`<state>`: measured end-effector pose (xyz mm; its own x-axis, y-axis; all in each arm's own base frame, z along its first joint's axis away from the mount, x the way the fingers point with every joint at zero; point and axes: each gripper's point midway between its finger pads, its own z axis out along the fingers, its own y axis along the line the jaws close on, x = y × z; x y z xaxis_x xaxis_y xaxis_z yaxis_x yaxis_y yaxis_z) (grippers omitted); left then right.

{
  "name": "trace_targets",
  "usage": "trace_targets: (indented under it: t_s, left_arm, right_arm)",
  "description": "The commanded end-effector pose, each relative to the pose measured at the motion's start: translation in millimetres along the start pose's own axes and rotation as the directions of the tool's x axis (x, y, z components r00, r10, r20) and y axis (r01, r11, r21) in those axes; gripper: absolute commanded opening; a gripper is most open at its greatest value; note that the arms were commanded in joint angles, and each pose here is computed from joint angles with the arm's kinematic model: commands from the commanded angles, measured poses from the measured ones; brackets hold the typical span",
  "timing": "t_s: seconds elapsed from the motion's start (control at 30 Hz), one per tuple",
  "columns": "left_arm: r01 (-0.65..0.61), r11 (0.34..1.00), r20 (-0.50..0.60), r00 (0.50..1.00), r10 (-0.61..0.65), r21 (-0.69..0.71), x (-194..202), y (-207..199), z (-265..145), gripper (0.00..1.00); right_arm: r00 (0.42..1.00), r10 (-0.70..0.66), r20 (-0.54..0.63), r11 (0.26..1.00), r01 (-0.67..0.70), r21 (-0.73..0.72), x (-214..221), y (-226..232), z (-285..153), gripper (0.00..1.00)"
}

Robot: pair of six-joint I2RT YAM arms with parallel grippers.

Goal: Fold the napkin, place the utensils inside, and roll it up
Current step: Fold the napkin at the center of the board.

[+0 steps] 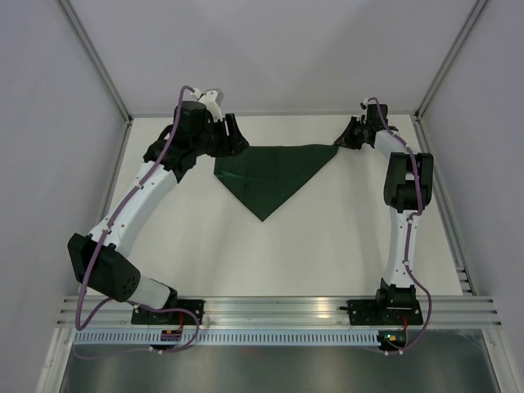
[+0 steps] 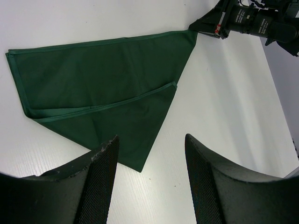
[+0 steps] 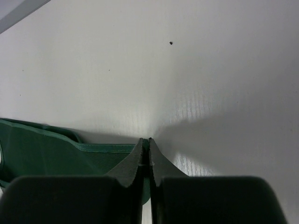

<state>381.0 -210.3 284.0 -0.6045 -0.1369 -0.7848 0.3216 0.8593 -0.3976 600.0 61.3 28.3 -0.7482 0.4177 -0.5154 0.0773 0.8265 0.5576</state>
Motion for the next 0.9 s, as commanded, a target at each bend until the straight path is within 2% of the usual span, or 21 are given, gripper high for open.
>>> trace_targets:
  t_s: [0.0, 0.2, 0.47, 0.5, 0.7, 0.87]
  left_arm:
    - [0.012, 0.998, 0.052, 0.999, -0.016, 0.065, -15.6, -18.8, -7.8, 0.63]
    - [0.016, 0.998, 0.066, 0.998, -0.020, 0.063, -17.7, -17.5, -2.0, 0.63]
    - [0.045, 0.995, 0.082, 0.995, -0.052, 0.086, -23.1, -19.2, 17.1, 0.62]
    - [0.047, 0.995, 0.081, 0.995, -0.054, 0.091, -22.4, -20.2, 18.2, 0.62]
    - [0.065, 0.993, 0.097, 0.992, -0.075, 0.101, -21.0, -17.7, 34.3, 0.62]
    - [0.068, 0.992, 0.104, 0.992, -0.079, 0.104, -22.5, -14.5, 55.0, 0.61]
  right_arm:
    - [1.000, -0.008, 0.020, 0.998, 0.009, -0.062, -14.0, 21.0, -12.2, 0.06]
    - [0.998, -0.059, 0.019, 0.995, 0.060, -0.081, -8.6, 31.9, -13.4, 0.00]
    - [0.994, -0.102, 0.032, 0.992, 0.104, -0.073, -7.3, 41.3, -15.6, 0.00]
    - [0.991, -0.129, 0.019, 0.987, 0.130, -0.089, 1.8, 56.1, -11.5, 0.01]
    - [0.981, -0.194, 0.014, 0.976, 0.195, -0.099, 10.8, 74.2, -21.8, 0.00]
    - [0.972, -0.236, -0.017, 0.968, 0.233, -0.093, 20.5, 73.8, -21.9, 0.00]
